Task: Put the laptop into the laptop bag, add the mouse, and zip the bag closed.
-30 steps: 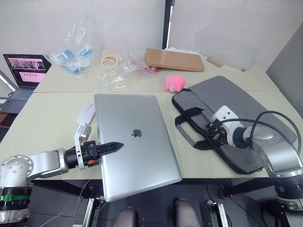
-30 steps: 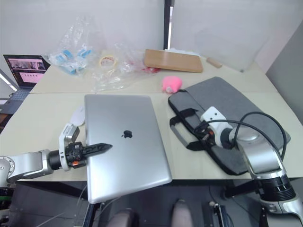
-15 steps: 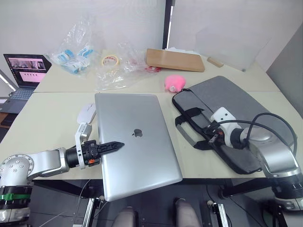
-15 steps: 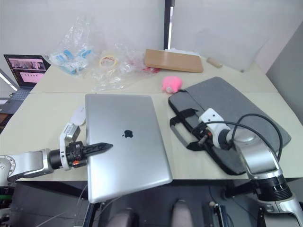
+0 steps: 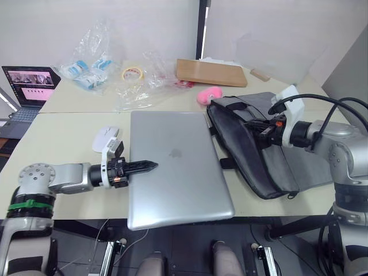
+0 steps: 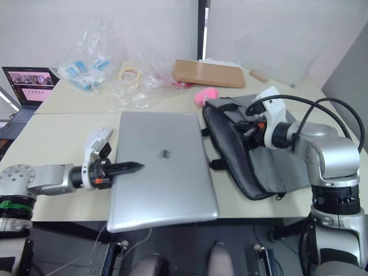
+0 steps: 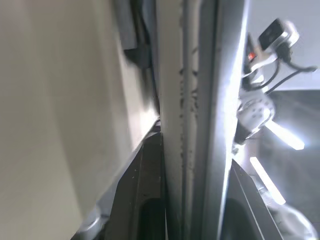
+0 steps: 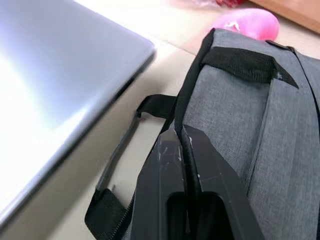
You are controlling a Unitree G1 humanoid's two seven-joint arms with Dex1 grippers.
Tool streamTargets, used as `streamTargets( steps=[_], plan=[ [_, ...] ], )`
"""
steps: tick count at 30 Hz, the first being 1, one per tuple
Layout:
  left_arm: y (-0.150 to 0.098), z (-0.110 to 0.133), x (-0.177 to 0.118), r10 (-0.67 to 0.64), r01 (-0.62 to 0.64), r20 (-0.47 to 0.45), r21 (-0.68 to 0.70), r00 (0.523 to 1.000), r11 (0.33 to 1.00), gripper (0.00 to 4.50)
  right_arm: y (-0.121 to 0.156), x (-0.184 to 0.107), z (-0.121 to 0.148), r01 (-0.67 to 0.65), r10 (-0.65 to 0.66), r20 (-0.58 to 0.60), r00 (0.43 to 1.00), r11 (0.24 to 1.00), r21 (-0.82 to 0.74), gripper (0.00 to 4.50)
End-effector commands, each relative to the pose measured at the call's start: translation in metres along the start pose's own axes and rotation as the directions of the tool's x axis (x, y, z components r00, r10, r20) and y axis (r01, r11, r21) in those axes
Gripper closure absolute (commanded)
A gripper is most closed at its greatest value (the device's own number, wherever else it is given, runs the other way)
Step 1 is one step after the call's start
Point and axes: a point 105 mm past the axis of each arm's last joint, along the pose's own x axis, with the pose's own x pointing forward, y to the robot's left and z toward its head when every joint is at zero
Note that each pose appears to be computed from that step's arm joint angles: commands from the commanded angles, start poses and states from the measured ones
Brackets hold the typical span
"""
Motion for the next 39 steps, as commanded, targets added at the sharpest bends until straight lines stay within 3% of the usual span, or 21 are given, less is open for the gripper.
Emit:
streamTargets(
  steps=[1, 19, 33, 39],
  plan=[
    [-0.034, 0.019, 0.008, -0.162, 0.161, 0.030, 0.033, 0.986, 0.986, 4.18, 0.004, -0.006, 0.018, -0.006, 0.007, 0.047, 0.999, 1.000, -0.025, 4.47],
    [-0.037, 0.037, 0.092, -0.081, 0.078, 0.114, 0.032, 0.990, 0.996, 4.18, 0.027, 0.002, 0.031, -0.059, 0.056, 0.098, 0.994, 0.998, 0.028, 4.47],
    [-0.059, 0.026, 0.171, -0.118, 0.114, 0.034, 0.087, 0.992, 0.990, 4.18, 0.038, 0.006, 0.036, -0.069, 0.062, 0.131, 0.989, 0.996, 0.048, 4.47],
    [-0.061, 0.033, 0.204, -0.141, 0.139, 0.114, 0.029, 0.983, 0.990, 4.18, 0.039, 0.006, 0.036, -0.062, 0.054, 0.136, 0.989, 0.997, 0.054, 4.47]
  ],
)
